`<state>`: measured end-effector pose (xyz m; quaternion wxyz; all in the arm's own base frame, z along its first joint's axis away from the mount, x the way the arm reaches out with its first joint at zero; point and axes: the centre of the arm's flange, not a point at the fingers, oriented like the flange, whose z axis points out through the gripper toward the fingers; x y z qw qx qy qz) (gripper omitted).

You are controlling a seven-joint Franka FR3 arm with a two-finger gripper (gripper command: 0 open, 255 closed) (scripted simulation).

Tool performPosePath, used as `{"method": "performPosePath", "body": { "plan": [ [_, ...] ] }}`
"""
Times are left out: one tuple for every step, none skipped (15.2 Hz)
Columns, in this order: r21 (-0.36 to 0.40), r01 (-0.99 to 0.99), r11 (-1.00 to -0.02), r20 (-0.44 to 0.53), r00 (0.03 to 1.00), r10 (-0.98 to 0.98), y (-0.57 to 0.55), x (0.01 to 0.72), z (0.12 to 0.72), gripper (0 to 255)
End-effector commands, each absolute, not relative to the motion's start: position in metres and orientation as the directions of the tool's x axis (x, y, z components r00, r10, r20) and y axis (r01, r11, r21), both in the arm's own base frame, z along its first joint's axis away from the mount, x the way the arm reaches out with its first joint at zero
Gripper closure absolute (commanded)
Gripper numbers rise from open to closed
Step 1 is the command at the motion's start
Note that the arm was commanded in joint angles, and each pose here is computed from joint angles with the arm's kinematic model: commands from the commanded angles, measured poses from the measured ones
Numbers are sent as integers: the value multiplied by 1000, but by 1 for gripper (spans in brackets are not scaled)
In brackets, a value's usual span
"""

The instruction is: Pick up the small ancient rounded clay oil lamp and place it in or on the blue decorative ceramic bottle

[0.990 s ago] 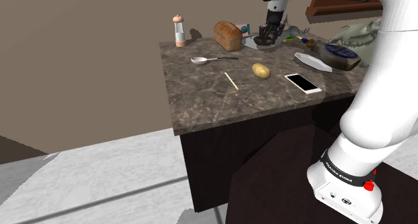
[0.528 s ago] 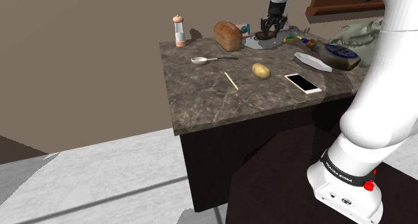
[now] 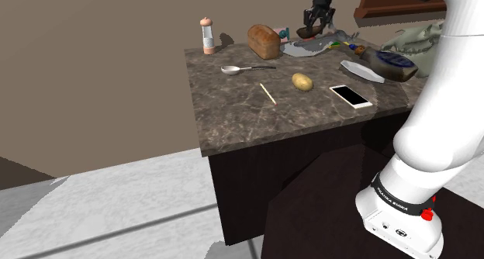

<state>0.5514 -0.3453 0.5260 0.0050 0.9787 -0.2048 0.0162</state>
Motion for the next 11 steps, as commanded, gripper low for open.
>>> {"method": "performPosePath", "body": {
  "plan": [
    [3,-401,-916,34,916,-401,-344,551,536,255],
    [3,-401,-916,34,916,-401,-344,551,542,255],
    [3,-401,-916,34,916,-401,-344,551,547,255],
    [3,-401,-916,34,916,-401,-344,551,552,255],
    [3,-401,-916,34,916,-401,-344,551,558,255],
    [3,-401,-916,34,916,-401,-344,551,563,255],
    [3,-401,-916,34,916,-401,-344,551,568,255],
    [3,-401,-916,34,916,-401,-344,551,573,255],
    [3,-401,-916,34,916,-401,-344,551,579,255],
    [3,-401,-916,34,916,-401,-344,551,584,255],
    [3,-401,-916,34,916,-401,-344,551,589,255]
  ]
}}
